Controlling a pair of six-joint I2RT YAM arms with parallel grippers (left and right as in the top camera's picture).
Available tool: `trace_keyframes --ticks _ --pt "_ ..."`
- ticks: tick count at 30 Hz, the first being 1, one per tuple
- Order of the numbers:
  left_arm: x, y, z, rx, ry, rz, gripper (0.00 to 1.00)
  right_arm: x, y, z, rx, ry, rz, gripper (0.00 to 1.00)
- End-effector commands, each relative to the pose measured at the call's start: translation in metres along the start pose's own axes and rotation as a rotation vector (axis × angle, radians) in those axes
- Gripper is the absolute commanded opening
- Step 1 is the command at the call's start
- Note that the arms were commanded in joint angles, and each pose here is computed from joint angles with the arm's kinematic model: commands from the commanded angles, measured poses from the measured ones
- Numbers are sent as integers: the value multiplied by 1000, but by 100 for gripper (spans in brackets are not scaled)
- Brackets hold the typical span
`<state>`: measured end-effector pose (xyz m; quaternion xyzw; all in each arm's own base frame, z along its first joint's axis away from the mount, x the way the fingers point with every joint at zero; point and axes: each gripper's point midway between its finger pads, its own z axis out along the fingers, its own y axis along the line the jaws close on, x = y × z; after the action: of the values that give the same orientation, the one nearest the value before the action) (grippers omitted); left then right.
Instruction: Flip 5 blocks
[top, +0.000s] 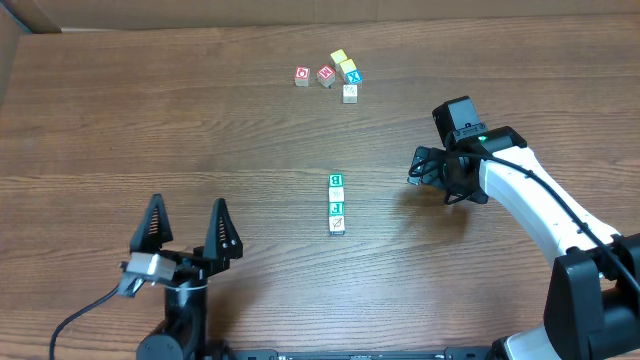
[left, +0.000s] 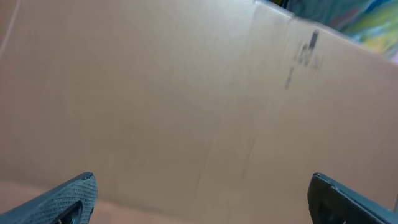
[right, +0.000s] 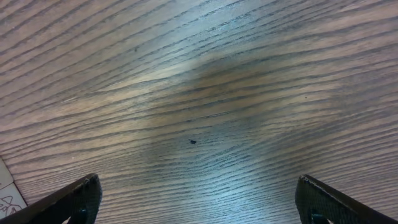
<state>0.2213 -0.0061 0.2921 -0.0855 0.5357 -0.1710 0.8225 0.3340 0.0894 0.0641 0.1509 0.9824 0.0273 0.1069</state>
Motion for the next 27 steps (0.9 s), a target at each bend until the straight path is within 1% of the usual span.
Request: trace_keyframes --ticks 1,6,15,18,24,27 --pt "18 6 -3 -7 29 -3 100 -10 3 -9 -8 -39 -5 100" --pt "39 21 -5 -71 93 -5 100 -10 3 -9 -8 -39 -5 100" --pt "106 48 -25 -171 387 94 100 -10 3 -9 -8 -39 -5 100" --pt "123 54 -34 -188 468 127 100 -10 3 -9 -8 -39 -5 100" --pt "124 49 -33 -133 481 217 100 -10 3 -9 -8 -39 -5 100" --pt "124 49 -33 -129 482 230 100 -10 3 -9 -8 -39 -5 100"
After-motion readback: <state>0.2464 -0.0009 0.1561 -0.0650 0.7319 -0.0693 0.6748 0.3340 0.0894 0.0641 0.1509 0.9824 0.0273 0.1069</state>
